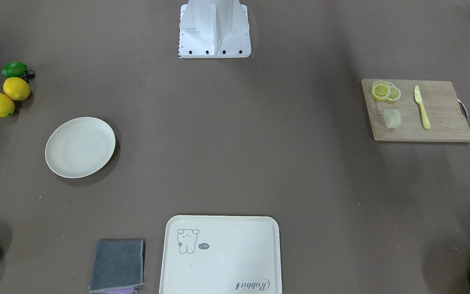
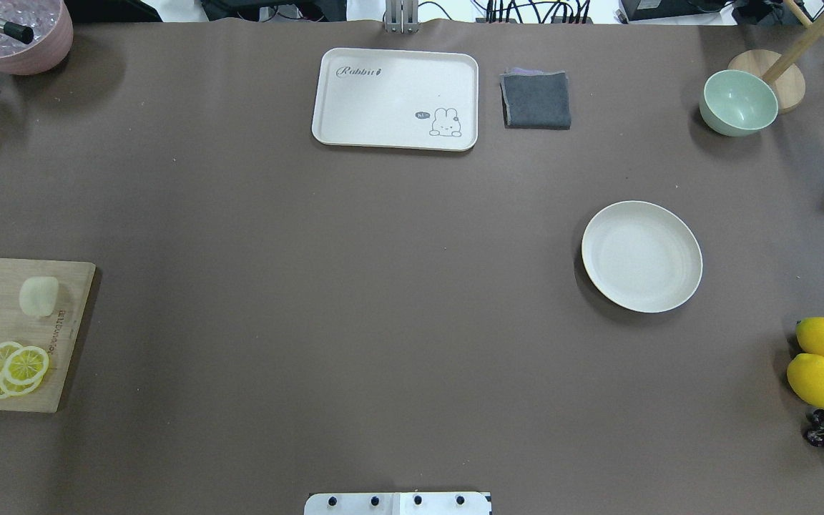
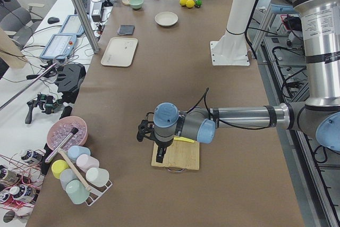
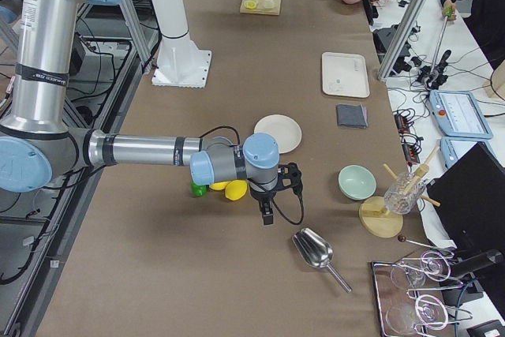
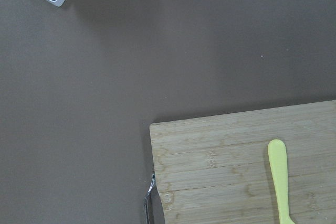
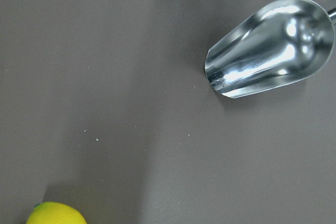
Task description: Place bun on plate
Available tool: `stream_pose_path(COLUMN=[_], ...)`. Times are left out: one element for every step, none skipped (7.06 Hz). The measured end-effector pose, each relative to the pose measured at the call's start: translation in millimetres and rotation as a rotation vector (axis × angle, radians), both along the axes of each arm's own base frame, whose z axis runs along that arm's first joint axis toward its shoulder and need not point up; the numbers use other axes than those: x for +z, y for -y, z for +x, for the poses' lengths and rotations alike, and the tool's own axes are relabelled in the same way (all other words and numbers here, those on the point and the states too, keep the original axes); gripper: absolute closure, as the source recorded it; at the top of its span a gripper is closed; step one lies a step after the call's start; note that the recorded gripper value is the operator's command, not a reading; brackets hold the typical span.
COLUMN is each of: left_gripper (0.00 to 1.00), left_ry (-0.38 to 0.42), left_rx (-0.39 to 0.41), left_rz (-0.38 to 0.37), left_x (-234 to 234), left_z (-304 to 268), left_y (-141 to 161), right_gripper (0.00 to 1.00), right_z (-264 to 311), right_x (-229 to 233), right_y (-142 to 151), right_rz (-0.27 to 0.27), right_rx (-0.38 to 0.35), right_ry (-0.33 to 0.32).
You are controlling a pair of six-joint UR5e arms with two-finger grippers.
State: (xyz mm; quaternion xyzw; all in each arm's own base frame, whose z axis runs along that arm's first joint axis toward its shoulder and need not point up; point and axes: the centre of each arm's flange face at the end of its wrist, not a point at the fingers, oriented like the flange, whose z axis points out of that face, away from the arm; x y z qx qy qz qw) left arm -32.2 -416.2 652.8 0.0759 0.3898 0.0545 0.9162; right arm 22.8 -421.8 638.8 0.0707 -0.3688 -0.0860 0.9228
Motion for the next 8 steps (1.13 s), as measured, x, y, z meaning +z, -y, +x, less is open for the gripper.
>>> stream_pose_path(left_gripper=[0.02, 0.02, 0.02, 0.02, 0.02, 0.02, 0.02, 0.03], left_ry=[0.000, 0.002, 0.005, 0.005, 0.001, -0.003, -0.005, -0.007], left_rx=[-0.005, -0.006, -0.003, 0.001, 0.003, 0.002, -0.001, -0.003], left_rz=[-0.005, -0.021, -0.035, -0.046, -0.058, -0.049, -0.027, -0.005], left_x=[-10, -29, -43, -41, -32, -31, -35, -38], left_z=[-2, -4, -7, -10, -12, -12, -12, -12], left_y=[1, -1, -6, -12, -16, -17, -16, -15], right_gripper=[0.00, 0.00, 0.00, 0.00, 0.00, 0.00, 0.00, 0.00], right_z=[0, 0, 0, 0, 0, 1, 1, 1], right_x=[0, 0, 1, 1, 1, 2, 4, 5], right_y=[0, 0, 1, 1, 1, 1, 1, 0], right_rz=[-0.001, -0.002, -0.002, -0.003, -0.003, -0.003, -0.003, -0.003], right_rx=[0.001, 0.001, 0.001, 0.002, 0.002, 0.002, 0.003, 0.003], right_ry=[0.000, -0.001, -0.001, -0.002, -0.002, -0.004, -0.009, -0.010])
